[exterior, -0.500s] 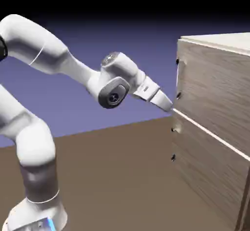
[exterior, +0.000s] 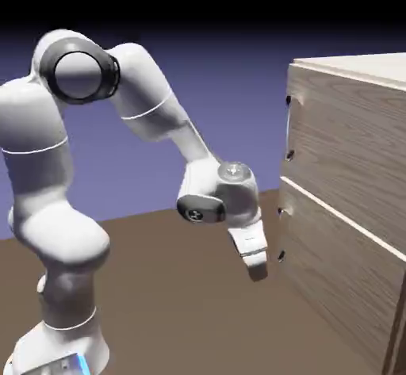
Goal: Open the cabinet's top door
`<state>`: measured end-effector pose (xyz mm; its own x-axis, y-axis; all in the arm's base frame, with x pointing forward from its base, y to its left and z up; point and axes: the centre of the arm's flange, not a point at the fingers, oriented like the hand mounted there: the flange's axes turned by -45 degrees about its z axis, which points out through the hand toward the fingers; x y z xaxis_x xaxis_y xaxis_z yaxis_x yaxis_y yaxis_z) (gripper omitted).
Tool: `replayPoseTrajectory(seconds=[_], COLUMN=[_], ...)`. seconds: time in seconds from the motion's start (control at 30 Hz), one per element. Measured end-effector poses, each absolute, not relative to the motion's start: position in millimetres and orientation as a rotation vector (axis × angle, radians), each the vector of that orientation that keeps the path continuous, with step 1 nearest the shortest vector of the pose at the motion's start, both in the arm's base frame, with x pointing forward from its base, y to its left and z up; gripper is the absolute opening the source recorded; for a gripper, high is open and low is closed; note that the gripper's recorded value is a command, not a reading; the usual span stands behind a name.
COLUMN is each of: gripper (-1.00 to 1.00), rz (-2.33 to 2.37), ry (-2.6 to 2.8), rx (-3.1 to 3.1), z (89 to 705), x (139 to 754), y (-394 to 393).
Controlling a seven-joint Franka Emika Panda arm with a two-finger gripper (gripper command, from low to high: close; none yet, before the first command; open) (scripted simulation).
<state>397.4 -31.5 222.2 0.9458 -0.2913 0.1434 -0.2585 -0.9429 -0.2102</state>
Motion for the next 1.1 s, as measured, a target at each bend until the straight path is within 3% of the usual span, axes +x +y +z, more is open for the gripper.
replayPoseTrajectory(seconds=[0.27, 0.53, 0.8, 1.1], gripper=[0.0, 0.0, 0.0, 0.0], rz=[-0.096, -0.221, -0.663, -1.422], ry=[0.642, 0.825, 0.869, 0.643], rx=[-2.981, -3.081, -3.136, -2.969], z=[162, 156, 202, 302], x=[369, 358, 375, 414], y=[-62, -97, -113, -75])
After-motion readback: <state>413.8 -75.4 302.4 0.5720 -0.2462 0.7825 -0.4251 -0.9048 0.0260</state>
